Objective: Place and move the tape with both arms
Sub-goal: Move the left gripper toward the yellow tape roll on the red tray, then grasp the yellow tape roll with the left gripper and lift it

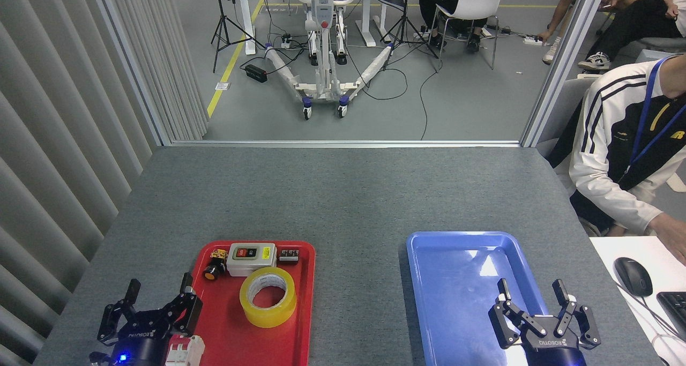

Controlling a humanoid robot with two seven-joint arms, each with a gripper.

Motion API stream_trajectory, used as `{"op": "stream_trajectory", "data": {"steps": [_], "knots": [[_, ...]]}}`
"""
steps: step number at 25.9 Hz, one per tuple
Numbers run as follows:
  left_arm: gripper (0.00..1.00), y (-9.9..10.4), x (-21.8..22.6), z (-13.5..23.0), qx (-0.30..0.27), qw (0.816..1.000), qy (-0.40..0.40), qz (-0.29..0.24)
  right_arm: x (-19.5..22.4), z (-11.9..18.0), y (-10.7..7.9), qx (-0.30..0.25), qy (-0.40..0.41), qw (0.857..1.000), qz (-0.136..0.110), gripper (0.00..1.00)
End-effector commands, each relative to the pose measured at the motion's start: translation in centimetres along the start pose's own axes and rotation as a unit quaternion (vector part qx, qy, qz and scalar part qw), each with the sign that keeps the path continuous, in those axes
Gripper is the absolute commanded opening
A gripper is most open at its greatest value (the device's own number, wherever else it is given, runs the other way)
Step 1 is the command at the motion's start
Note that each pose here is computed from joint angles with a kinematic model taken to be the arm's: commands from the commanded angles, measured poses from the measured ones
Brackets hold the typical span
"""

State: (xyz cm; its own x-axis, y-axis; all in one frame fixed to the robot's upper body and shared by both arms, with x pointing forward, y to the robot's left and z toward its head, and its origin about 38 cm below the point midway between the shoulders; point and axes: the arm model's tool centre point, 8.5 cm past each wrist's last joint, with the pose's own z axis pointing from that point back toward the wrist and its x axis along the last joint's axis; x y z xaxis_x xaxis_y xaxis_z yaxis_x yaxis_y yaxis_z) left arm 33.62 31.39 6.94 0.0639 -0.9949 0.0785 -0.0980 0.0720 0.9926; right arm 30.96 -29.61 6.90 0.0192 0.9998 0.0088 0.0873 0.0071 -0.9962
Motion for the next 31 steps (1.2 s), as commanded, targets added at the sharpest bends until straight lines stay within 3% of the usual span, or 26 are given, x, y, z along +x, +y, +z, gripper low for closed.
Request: {"op": "stream_trajectory", "data": {"steps": [1,12,17,20,23,27,31], "knots": [[1.00,-0.1,0.0,0.2,0.001,1.000,0.000,-0.001,0.1,0.0,0.0,0.000,0.002,1.000,-0.001,1.00],[1.00,-0.2,1.0,0.5,0.002,0.999,-0.045,0.011,0.5,0.1,0.2,0.001,0.004,1.000,-0.007,1.00],[1.00,-1.5,0.7,0.3,-0.017,0.997,-0.029,0.064,0.5,0.1,0.2,0.002,0.004,1.000,-0.007,1.00],[1.00,-1.5,0.7,-0.1,-0.028,0.997,-0.030,0.067,0.6,0.1,0.3,0.002,0.005,1.000,-0.007,1.00],[1.00,-1.7,1.6,-2.1,-0.105,0.991,-0.048,0.063,0.6,0.1,0.3,0.003,0.004,1.000,-0.007,1.00],[1.00,-2.5,3.6,-3.3,-0.237,0.967,-0.078,0.054,0.6,0.1,0.3,0.008,0.004,1.000,-0.007,1.00],[1.00,-2.1,6.1,-4.9,-0.269,0.955,-0.112,0.044,0.5,0.1,0.4,0.009,0.004,1.000,-0.006,1.00]]}}
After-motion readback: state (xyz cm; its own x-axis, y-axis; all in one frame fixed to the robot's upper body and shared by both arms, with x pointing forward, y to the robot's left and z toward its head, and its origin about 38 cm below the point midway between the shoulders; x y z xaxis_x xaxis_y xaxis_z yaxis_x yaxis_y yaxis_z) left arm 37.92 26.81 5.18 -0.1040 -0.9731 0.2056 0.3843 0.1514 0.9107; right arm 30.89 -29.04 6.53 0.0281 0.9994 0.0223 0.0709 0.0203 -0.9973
